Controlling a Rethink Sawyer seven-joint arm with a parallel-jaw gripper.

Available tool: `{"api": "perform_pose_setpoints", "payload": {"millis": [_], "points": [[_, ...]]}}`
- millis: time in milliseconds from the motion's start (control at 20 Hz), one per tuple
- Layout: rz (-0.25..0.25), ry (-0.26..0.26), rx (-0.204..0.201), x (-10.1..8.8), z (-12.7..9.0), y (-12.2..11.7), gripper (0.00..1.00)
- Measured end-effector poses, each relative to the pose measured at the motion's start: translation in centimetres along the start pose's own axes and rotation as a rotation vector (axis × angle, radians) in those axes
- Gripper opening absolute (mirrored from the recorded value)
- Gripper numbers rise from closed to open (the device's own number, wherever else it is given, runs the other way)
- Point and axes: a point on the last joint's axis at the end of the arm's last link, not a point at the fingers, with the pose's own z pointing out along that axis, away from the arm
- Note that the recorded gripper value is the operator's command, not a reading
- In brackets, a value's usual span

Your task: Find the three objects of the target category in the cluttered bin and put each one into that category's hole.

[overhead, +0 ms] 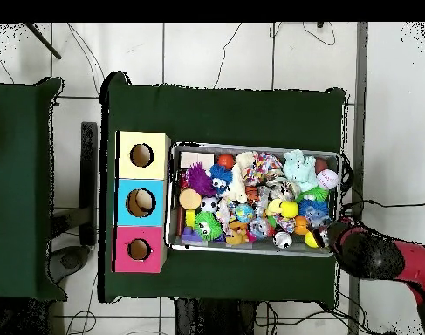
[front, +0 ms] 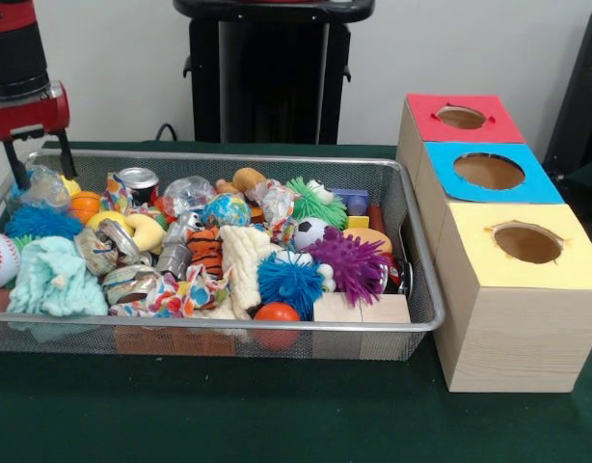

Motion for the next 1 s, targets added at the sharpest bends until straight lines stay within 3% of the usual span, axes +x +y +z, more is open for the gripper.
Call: {"api": "perform_pose_setpoints", "payload": {"millis": [500, 900, 950, 1000], "points": [[-0.004, -0.021, -0.04, 1.9, 1.9, -0.8, 1.0], [0.0, -0.023, -0.044, 2.9, 2.0, -1.2, 1.0], [0.0, -0.023, -0.044, 2.9, 2.0, -1.2, 0.0], [0.0, -0.023, -0.044, 2.9, 2.0, -1.2, 0.0]]}}
